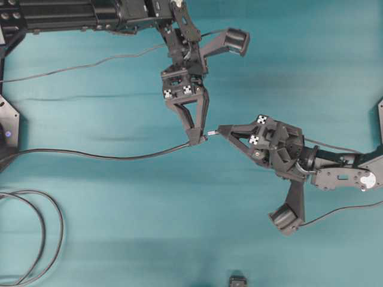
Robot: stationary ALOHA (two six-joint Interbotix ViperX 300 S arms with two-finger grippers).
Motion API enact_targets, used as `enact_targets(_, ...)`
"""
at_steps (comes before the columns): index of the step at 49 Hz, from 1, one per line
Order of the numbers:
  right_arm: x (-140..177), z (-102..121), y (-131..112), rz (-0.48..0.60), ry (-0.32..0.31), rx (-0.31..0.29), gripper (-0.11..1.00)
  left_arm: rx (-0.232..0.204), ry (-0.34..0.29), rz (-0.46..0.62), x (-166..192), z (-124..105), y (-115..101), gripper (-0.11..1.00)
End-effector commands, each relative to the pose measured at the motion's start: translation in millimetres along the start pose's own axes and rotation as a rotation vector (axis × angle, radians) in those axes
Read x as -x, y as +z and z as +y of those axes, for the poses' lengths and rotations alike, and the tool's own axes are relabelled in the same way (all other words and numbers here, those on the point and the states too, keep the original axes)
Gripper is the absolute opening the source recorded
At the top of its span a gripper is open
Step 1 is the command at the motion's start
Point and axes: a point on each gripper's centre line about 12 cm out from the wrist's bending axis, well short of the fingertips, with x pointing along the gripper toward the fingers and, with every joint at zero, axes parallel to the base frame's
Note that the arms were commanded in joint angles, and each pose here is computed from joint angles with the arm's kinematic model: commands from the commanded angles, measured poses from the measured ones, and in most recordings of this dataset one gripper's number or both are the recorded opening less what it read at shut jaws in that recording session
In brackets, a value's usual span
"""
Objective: Insert the USB using both arms.
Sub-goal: 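Push the USB plug into the socket with the right gripper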
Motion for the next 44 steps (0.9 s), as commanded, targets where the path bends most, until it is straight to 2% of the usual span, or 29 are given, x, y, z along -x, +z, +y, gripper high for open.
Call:
enact_targets(1, 0.4, -12.9, 3.9, -0.016, -0.029, -0.006, 0.21, -0.063, 0.003, -0.004, 2.7, -13.0, 5.9, 0.31)
enact_targets(44, 0.2, -13.0, 11.9, -0.070, -0.002, -0.002, 0.21, -0.084, 0.007, -0.010, 4.0, -13.5, 15.1, 0.31)
